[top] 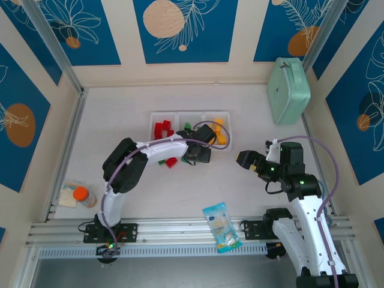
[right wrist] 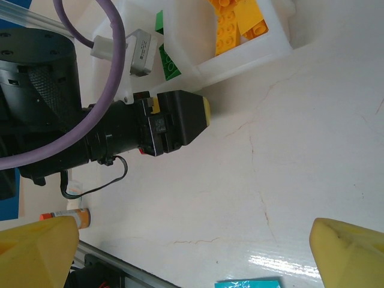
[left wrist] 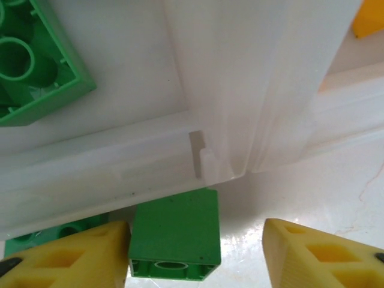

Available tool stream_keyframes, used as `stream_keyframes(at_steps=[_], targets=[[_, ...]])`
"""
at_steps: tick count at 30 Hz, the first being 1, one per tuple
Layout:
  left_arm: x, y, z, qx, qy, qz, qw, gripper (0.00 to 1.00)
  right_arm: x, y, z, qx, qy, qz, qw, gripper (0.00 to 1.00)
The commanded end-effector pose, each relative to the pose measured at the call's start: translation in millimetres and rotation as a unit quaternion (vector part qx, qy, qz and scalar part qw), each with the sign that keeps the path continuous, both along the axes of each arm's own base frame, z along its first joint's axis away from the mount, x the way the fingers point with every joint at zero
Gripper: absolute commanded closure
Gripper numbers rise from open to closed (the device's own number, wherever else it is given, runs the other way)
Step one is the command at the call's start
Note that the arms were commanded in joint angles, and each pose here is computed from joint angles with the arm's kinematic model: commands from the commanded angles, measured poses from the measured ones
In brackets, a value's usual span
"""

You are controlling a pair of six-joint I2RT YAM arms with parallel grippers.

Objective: Sort the legos into containers by color
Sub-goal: Pick up the lego from the center of the table.

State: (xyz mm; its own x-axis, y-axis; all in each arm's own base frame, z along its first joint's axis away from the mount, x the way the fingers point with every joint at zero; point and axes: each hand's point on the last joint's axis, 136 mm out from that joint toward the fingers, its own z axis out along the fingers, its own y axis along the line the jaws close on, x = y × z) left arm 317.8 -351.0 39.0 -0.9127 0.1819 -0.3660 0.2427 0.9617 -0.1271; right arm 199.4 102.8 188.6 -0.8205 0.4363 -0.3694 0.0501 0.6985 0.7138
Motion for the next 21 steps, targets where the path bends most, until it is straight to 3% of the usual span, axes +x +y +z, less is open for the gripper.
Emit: stream_keyframes(at_steps=[1,21], targets=[[-6,7,-22,0.026,0.019,0.002,0.999,0.45,-3,0,0,0.001,0.003,0.0,1.0,0.01],[-11,20,-35,0.076,0.032,0.023,0.996,0.73,-3,0,-1,0.001,0.007,-0.004,1.0,0.01]])
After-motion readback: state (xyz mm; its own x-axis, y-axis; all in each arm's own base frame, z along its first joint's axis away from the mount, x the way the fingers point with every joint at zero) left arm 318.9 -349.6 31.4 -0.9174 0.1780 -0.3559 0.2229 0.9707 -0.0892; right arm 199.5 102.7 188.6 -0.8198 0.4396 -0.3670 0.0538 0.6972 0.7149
